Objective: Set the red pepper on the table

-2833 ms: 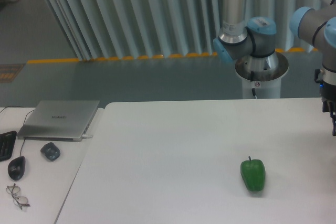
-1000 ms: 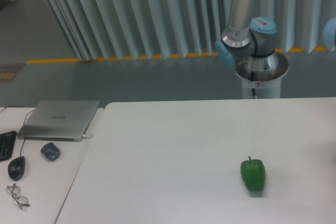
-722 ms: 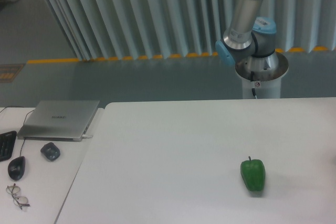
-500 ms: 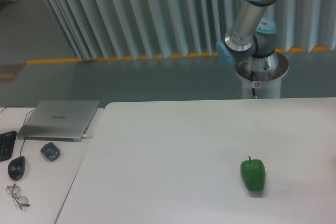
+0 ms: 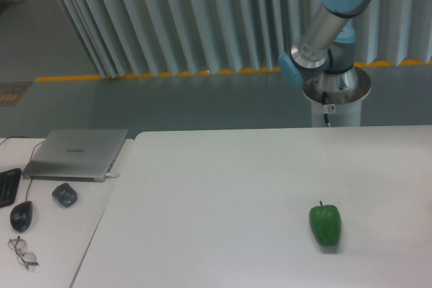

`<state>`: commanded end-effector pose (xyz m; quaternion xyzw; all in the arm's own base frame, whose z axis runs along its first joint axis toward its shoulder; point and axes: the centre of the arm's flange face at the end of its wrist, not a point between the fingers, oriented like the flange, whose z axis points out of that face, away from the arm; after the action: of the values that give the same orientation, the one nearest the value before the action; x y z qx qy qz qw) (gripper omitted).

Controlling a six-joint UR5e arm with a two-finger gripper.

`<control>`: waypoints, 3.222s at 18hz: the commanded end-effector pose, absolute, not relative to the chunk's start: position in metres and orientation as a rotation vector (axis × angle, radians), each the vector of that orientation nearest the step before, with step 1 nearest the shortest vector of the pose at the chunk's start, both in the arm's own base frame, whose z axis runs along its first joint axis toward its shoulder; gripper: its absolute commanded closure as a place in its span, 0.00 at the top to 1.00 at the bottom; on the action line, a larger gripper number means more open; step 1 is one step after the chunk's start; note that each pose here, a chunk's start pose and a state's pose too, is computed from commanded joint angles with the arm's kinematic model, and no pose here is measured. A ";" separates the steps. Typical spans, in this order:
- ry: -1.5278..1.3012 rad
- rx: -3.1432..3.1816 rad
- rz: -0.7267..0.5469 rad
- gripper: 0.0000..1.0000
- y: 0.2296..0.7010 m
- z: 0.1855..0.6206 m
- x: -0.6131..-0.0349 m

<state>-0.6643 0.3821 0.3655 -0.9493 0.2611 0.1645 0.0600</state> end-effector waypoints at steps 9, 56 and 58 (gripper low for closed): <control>0.708 -2.910 0.422 1.00 0.370 0.318 -0.692; 0.484 -2.941 0.320 1.00 0.381 0.367 -0.589; 0.472 -2.945 0.308 1.00 0.383 0.361 -0.592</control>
<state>-0.5917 0.3825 0.3608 -0.9796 0.1571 0.1025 0.0716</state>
